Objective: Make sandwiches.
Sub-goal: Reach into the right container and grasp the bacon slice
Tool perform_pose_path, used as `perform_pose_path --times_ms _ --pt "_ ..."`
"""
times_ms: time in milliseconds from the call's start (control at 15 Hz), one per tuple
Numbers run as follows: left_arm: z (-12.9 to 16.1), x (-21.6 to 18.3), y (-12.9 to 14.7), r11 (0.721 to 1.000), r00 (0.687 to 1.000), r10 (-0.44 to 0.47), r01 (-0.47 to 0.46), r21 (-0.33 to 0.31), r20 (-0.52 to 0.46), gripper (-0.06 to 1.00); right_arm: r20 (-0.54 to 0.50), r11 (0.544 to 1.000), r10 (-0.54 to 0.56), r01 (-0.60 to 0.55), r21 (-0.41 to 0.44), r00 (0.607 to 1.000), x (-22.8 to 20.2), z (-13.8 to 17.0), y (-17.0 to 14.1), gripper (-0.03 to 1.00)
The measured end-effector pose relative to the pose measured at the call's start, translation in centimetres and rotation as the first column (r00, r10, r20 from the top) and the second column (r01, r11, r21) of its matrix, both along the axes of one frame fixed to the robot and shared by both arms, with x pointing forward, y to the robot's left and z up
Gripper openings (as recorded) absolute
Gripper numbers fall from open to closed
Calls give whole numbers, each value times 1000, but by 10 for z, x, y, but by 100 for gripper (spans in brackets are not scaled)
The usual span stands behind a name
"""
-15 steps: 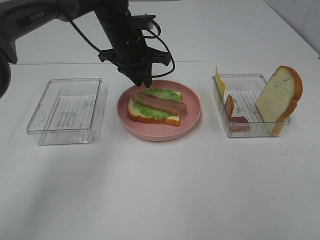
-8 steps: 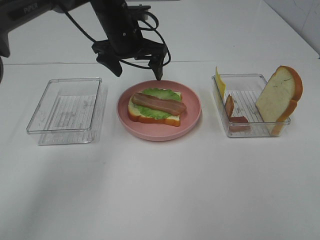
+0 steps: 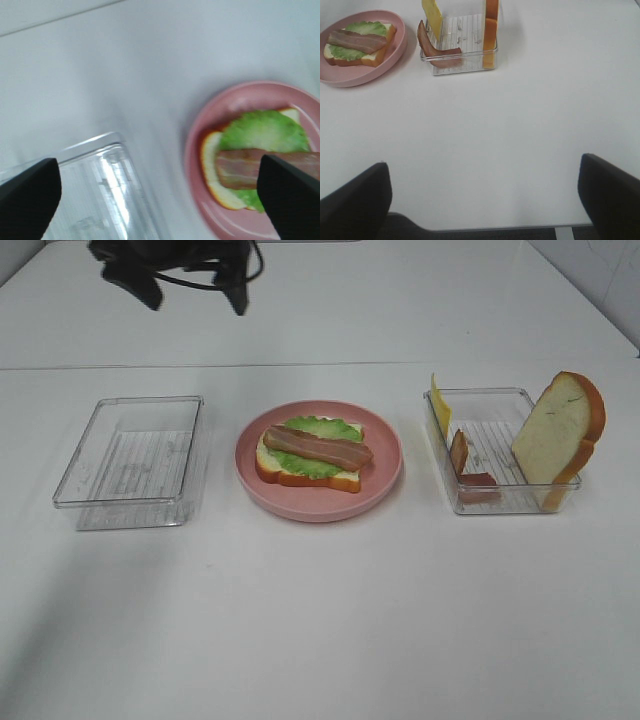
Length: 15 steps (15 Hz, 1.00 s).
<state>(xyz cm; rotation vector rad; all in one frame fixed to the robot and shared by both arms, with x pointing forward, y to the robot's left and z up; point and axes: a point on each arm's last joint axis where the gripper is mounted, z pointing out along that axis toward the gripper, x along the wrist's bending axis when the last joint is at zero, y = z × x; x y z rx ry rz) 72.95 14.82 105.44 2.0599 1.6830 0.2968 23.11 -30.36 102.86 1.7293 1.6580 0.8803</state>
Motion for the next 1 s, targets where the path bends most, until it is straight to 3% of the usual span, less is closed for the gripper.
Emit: perform_pose_path --times_ms 133,267,333,400,533,733,867,1000 --pt "13 8 50 997 997 74 -75 11 27 99 0 1000 0 0 0 1000 0 0 0 96" --pt "36 5 121 983 981 180 -182 28 68 99 0 1000 0 0 0 1000 0 0 0 96" --pt "39 2 131 980 978 196 -198 32 71 99 0 1000 0 0 0 1000 0 0 0 96" --pt "46 -15 160 969 970 239 -242 54 44 99 0 1000 0 0 0 1000 0 0 0 96" --pt "53 -38 161 971 974 225 -225 75 12 99 0 1000 0 0 0 1000 0 0 0 96" --pt "65 -104 159 974 976 211 -205 95 -60 99 0 1000 0 0 0 1000 0 0 0 96" --pt "73 -180 157 974 973 212 -202 106 -89 99 0 1000 0 0 0 1000 0 0 0 96" --pt "77 -235 156 973 976 213 -207 99 -52 99 0 1000 0 0 0 1000 0 0 0 96"
